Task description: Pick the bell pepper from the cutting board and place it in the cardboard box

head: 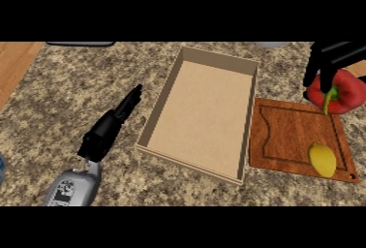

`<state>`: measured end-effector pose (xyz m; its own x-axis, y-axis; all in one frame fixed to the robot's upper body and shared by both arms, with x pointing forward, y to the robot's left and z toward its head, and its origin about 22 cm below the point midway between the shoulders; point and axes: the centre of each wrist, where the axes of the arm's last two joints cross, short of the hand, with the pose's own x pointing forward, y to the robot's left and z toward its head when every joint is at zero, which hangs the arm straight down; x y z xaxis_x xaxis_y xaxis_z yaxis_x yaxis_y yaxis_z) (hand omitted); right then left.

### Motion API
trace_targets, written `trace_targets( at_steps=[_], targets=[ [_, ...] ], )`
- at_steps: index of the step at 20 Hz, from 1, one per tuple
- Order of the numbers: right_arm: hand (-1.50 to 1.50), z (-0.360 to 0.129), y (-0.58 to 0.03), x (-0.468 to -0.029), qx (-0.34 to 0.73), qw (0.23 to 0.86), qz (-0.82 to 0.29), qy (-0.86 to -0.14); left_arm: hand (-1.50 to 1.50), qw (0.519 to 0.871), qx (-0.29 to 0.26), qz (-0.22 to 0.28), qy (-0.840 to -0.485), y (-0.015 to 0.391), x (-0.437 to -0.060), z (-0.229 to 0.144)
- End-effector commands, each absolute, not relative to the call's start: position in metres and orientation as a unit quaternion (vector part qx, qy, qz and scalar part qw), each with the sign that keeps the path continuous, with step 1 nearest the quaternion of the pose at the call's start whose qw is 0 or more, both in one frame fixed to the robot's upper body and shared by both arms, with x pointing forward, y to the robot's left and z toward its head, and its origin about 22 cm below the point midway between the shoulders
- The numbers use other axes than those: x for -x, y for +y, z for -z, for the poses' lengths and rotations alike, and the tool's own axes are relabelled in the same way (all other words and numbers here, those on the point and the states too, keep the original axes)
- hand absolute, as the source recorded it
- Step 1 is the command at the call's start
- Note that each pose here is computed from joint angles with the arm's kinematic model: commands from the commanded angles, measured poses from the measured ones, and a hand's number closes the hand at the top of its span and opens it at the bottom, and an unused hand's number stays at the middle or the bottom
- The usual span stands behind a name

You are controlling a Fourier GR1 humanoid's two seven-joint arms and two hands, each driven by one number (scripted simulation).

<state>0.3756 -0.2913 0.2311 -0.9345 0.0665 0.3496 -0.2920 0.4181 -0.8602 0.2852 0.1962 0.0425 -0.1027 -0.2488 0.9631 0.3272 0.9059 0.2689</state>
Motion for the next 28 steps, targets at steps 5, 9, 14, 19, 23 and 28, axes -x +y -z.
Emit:
trace_targets(
  at_steps=[5,9,14,19,23,28],
  targets=[
    [1.5,-0.224,-0.235,-0.412,-0.124,0.175,-0.541,-0.813,0.0,0.669,0.021,0.21,-0.713,0.199,-0.285,-0.043],
    [1.5,-0.226,-0.205,-0.416,-0.094,0.152,-0.55,-0.816,0.0,0.677,0.024,0.203,-0.707,0.201,-0.287,-0.029],
    [1.5,-0.175,-0.154,-0.41,-0.091,0.14,-0.576,-0.8,0.0,0.67,0.021,0.212,-0.711,0.194,-0.295,-0.049],
    [1.5,-0.136,-0.144,-0.425,-0.069,0.159,-0.621,-0.764,0.0,0.675,0.019,0.206,-0.709,0.207,-0.289,-0.045],
    [-1.5,-0.124,-0.124,-0.429,-0.113,0.257,-0.634,-0.721,0.0,0.665,0.018,0.211,-0.716,0.195,-0.286,-0.038],
    [-1.5,-0.103,-0.134,-0.44,-0.143,0.272,-0.632,-0.711,0.0,0.661,0.018,0.217,-0.718,0.204,-0.279,-0.037]
  ],
)
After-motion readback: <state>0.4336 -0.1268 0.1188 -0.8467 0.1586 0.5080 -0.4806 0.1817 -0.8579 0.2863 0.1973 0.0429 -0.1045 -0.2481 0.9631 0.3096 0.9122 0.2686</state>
